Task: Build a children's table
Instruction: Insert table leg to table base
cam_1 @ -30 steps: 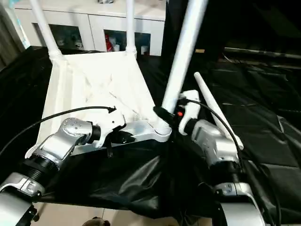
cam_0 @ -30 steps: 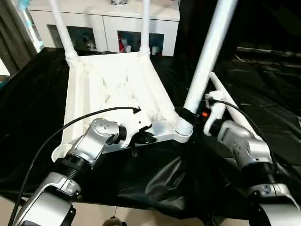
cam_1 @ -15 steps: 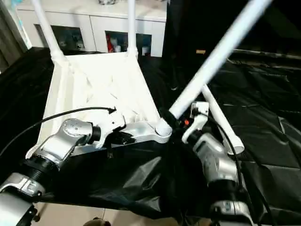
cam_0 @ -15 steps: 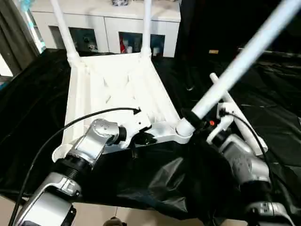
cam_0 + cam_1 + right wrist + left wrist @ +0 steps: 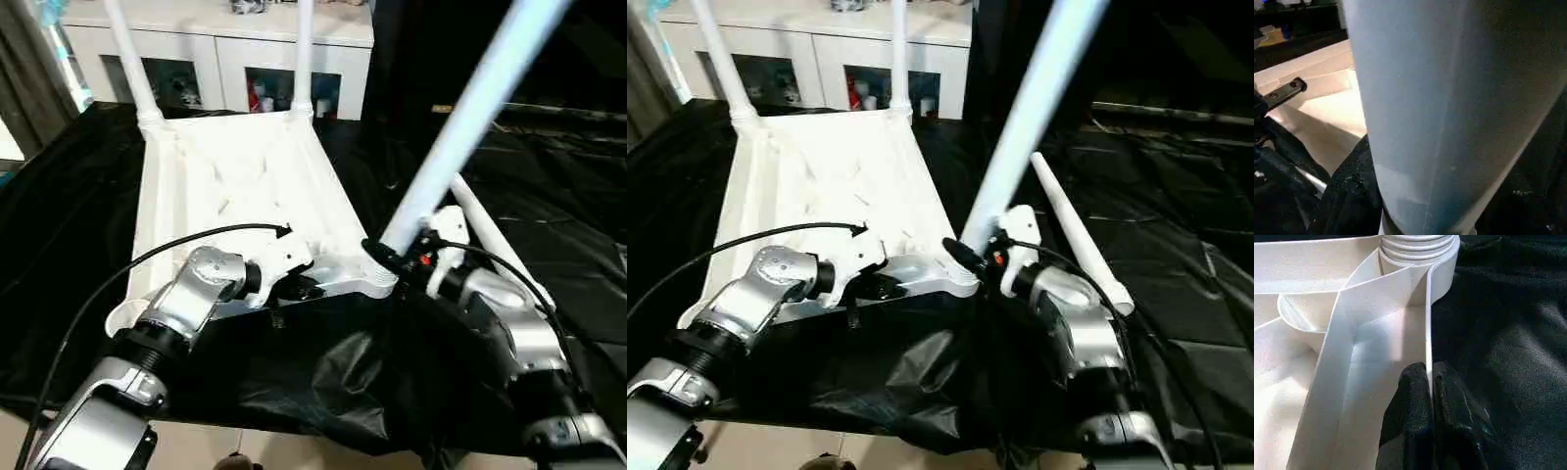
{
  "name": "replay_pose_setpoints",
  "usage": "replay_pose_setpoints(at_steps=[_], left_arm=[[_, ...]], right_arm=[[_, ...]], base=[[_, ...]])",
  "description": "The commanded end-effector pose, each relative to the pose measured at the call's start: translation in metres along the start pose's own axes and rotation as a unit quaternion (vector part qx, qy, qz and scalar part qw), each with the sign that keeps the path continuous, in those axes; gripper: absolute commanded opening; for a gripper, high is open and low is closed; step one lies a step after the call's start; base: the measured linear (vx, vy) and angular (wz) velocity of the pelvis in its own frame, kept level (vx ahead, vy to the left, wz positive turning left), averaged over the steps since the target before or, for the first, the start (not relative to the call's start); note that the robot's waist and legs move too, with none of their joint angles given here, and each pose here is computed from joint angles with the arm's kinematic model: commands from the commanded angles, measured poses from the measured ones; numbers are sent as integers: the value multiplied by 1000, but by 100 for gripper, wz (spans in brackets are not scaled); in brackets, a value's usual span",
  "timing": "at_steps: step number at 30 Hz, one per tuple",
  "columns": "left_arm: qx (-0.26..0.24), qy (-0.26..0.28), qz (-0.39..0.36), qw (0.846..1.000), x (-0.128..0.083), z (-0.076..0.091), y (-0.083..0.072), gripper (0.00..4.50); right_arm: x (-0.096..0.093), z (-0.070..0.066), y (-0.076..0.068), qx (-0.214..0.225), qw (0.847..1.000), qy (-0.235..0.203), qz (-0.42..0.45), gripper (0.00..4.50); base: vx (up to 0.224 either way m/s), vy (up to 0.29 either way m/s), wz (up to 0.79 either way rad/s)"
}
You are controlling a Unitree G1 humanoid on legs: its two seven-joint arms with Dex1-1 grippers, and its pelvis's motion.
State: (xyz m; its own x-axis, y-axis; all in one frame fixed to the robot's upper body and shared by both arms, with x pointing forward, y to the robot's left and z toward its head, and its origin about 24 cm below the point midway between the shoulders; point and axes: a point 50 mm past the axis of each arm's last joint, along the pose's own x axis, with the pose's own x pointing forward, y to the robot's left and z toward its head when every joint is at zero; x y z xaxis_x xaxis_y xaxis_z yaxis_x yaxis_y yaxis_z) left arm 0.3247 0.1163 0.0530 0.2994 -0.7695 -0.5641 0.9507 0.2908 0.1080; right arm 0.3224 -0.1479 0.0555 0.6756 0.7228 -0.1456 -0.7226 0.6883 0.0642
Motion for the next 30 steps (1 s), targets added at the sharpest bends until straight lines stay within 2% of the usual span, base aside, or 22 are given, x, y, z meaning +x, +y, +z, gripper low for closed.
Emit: replay_pose_setpoints(at_steps=[1,12,21,30], left_arm=[[23,-27,6,999,-12,8,4,0],[64,-29,-69,995,-22,7,-7,0],[97,-30,-155,983,-34,11,-14,0],[95,-30,-149,984,-30,13,-10,0]], right_arm=[[-5,-35,2,37,995,96,16,191],[-1,-35,3,44,986,125,105,191],[-7,-46,14,48,972,132,188,191],[-9,-51,19,44,969,132,203,191]], base=[[0,0,0],[0,0,0],[0,0,0],[0,0,0]])
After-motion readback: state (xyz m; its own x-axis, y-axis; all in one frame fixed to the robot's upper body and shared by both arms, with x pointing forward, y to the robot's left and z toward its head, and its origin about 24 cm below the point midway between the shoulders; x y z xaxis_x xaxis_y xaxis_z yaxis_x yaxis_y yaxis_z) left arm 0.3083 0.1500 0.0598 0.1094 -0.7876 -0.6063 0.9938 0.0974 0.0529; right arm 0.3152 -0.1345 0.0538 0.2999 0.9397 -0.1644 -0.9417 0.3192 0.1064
